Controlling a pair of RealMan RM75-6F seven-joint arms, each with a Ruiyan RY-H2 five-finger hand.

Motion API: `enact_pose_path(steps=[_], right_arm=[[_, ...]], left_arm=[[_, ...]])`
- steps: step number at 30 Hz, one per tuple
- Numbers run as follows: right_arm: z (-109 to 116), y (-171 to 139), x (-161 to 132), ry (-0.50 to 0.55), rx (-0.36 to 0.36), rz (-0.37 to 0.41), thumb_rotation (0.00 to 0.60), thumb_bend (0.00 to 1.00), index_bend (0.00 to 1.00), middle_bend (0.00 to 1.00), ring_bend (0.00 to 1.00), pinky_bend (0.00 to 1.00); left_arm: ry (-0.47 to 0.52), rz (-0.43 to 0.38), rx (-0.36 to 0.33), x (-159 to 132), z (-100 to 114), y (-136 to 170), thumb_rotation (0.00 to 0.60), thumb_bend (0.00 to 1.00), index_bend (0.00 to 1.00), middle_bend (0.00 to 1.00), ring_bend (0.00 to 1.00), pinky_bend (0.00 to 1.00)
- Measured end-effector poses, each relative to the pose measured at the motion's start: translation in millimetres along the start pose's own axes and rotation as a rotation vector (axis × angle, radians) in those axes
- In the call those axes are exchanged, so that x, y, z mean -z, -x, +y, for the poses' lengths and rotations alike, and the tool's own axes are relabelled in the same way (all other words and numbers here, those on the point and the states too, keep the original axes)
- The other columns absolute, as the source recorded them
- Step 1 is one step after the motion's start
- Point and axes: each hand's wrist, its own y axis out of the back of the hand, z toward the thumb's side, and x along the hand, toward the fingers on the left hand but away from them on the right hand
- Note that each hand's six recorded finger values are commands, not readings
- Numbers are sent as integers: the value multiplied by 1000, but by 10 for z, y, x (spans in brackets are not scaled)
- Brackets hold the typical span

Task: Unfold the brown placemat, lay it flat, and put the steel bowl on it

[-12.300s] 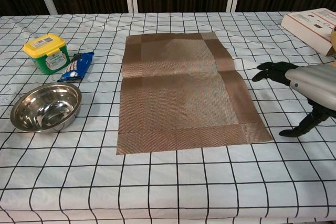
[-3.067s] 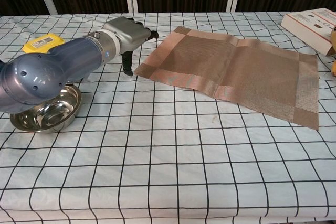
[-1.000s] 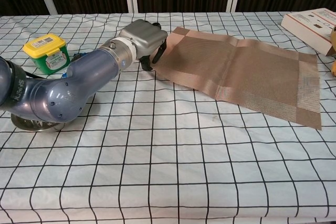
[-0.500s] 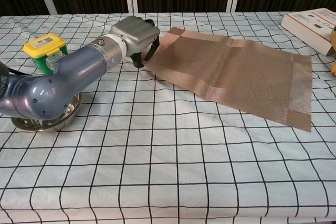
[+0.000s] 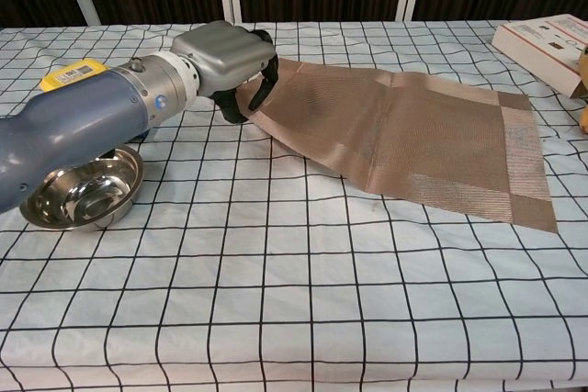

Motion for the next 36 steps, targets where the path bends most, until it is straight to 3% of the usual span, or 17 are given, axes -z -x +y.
enact_pose_path(steps=[8,17,36], right_arm=[[8,1,0,7,4,0,600,44,0,0,0,160],[5,0,1,14,1,-2,600,44,0,0,0,160],[4,1,2,26,-3,-8,600,43,0,0,0,160]], left_arm=[[0,-110,58,-252,165,518,600,464,630,271,55,145],[-20,-210,132,-440,170,1018,600,464,632,273,55,145],[-8,-275,174,-598,141,1294,600,464,629,275,55,145]])
